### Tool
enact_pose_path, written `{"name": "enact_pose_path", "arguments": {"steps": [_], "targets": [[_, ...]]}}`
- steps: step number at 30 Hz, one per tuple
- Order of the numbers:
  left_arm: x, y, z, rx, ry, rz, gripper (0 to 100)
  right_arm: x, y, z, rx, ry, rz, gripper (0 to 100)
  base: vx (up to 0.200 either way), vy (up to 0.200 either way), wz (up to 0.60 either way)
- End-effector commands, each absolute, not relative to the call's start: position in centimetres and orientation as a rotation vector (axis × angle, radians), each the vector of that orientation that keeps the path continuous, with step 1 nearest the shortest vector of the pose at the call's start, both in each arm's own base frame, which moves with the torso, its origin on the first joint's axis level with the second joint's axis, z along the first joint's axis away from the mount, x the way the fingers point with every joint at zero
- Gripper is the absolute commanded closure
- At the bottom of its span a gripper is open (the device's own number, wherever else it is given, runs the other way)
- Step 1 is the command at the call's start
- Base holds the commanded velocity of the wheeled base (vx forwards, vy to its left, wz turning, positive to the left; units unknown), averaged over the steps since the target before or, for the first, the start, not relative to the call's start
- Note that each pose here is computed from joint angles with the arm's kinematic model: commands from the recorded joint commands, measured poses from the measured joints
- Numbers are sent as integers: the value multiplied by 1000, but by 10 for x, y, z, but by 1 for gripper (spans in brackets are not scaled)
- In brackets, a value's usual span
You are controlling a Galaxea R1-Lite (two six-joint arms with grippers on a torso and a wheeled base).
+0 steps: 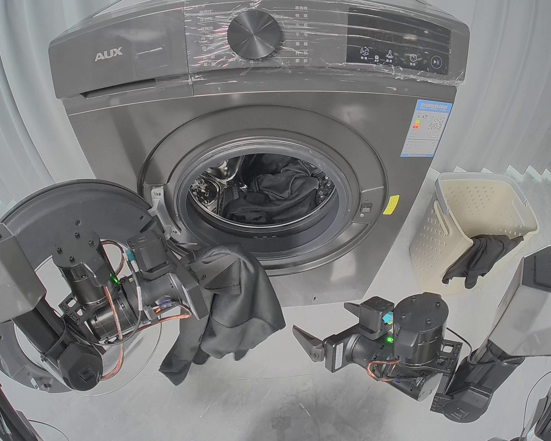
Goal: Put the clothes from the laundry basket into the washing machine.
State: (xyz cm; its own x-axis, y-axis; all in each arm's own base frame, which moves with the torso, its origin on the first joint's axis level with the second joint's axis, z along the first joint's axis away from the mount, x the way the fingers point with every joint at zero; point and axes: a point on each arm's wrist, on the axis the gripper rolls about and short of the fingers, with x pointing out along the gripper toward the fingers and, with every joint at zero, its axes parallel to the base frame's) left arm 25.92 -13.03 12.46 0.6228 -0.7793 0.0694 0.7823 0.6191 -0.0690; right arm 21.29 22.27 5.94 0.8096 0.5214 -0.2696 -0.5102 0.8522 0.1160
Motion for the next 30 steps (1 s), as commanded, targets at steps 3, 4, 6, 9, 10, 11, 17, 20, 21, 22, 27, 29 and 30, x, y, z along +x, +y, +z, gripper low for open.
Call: {"name": "enact_pose_path", "arguments": {"steps": [3, 4, 6, 9, 10, 11, 17, 20, 21, 22, 27, 29, 30], "targets": [[261, -134, 129, -98, -59, -874, 100, 212, 223, 54, 28, 314, 551, 0, 0, 0, 0], [262, -134, 131, -99, -69, -871, 100, 213, 223, 55, 30, 310, 553, 0, 0, 0, 0], [264, -135, 133, -101, -80, -861, 100, 213, 223, 55, 31, 309, 553, 0, 0, 0, 0], [267, -136, 137, -107, -98, -839, 100, 212, 223, 55, 29, 309, 555, 0, 0, 0, 0], [268, -136, 138, -111, -103, -831, 100, 212, 224, 55, 30, 308, 556, 0, 0, 0, 0], [268, -136, 139, -113, -106, -830, 100, 212, 224, 55, 29, 309, 556, 0, 0, 0, 0], [273, -140, 148, -149, -139, -794, 100, 215, 228, 52, 29, 304, 560, 0, 0, 0, 0], [277, -146, 152, -162, -164, -779, 100, 219, 234, 50, 28, 292, 580, 0, 0, 0, 0], [277, -147, 153, -163, -167, -778, 100, 219, 235, 49, 30, 290, 596, 0, 0, 0, 0], [278, -149, 154, -166, -172, -774, 100, 219, 236, 49, 35, 283, 623, 0, 0, 0, 0], [282, -151, 160, -179, -198, -769, 100, 222, 241, 43, 25, 256, 680, 0, 0, 0, 0], [283, -152, 160, -185, -199, -768, 100, 222, 245, 42, 24, 250, 688, 0, 0, 0, 0], [284, -152, 162, -192, -206, -757, 100, 224, 249, 41, 22, 243, 695, 0, 0, 0, 0]]}}
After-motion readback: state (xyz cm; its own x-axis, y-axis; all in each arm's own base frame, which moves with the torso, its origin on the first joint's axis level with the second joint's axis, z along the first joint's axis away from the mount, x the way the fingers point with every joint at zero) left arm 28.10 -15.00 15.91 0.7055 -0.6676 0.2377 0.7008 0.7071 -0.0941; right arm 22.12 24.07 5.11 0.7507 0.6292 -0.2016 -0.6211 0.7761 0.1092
